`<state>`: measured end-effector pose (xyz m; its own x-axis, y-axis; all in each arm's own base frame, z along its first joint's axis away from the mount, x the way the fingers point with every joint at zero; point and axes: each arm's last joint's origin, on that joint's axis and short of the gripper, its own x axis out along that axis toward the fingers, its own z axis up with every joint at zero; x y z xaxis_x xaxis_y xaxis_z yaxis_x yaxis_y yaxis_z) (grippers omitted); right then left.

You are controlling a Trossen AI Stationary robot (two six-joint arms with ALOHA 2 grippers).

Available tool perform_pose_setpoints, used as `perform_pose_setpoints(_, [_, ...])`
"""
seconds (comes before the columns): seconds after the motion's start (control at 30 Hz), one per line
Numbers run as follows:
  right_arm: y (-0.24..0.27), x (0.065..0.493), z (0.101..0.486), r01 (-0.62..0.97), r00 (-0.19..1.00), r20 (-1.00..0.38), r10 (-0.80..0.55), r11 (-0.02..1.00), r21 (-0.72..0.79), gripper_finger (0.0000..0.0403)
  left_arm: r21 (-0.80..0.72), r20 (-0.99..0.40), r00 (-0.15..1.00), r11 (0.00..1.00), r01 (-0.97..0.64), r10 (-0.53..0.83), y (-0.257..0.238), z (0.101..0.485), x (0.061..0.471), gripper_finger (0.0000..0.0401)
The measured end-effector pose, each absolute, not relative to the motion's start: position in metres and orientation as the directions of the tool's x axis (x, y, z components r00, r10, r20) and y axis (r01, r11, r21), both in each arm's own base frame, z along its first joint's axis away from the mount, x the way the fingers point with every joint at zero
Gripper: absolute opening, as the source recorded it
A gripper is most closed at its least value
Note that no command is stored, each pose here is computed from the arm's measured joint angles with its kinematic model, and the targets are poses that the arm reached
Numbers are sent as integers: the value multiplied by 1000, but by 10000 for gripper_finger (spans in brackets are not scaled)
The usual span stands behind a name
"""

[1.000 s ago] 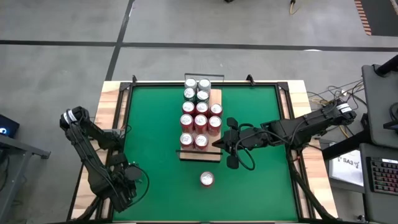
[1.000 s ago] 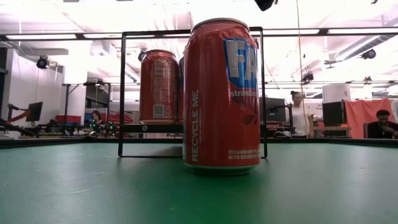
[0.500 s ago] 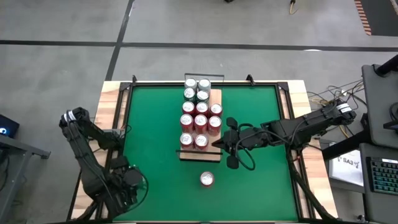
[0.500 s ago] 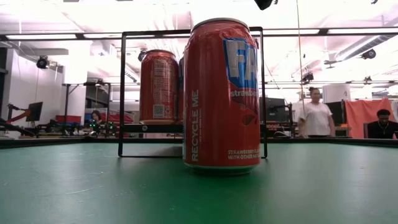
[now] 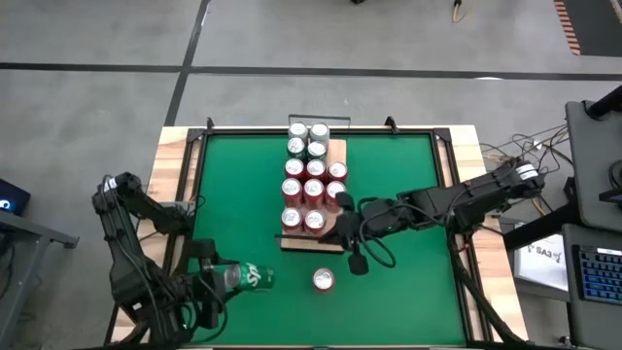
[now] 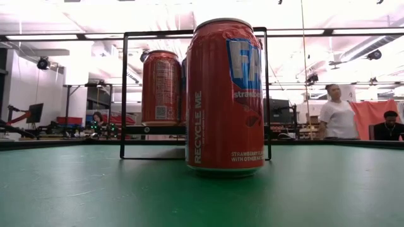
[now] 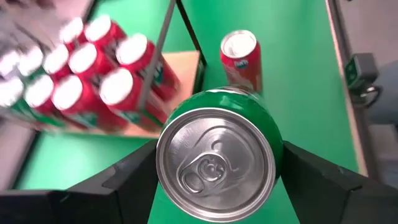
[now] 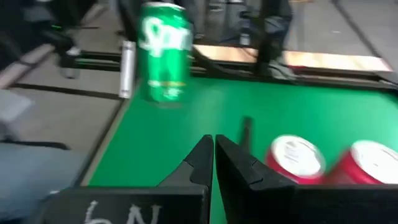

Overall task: Place canned beverage on shelf
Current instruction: Put the green soda can on the shelf and aligned with the other green soda can

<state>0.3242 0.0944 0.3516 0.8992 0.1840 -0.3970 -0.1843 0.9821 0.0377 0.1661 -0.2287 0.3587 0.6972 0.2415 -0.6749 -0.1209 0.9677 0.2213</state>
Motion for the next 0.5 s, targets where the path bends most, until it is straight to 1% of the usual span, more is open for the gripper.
perform_pose_setpoints(0.07, [97, 329, 357, -226, 888, -398, 230, 972, 57, 9, 268, -662, 703, 958, -101, 259, -229, 358, 171, 275])
perform_pose_setpoints(0.13, [100, 334, 362, -243, 886, -392, 248, 968, 64, 9, 311, -654, 703, 946, -90, 281, -230, 355, 176, 275])
perform_pose_setpoints(0.3, [104, 343, 372, -246, 880, -403, 250, 967, 64, 9, 399, -644, 691, 915, -64, 329, -237, 341, 188, 275])
perform_pose_setpoints(0.5, [106, 349, 376, -245, 879, -405, 250, 967, 65, 9, 451, -645, 673, 891, -49, 363, -247, 325, 198, 275])
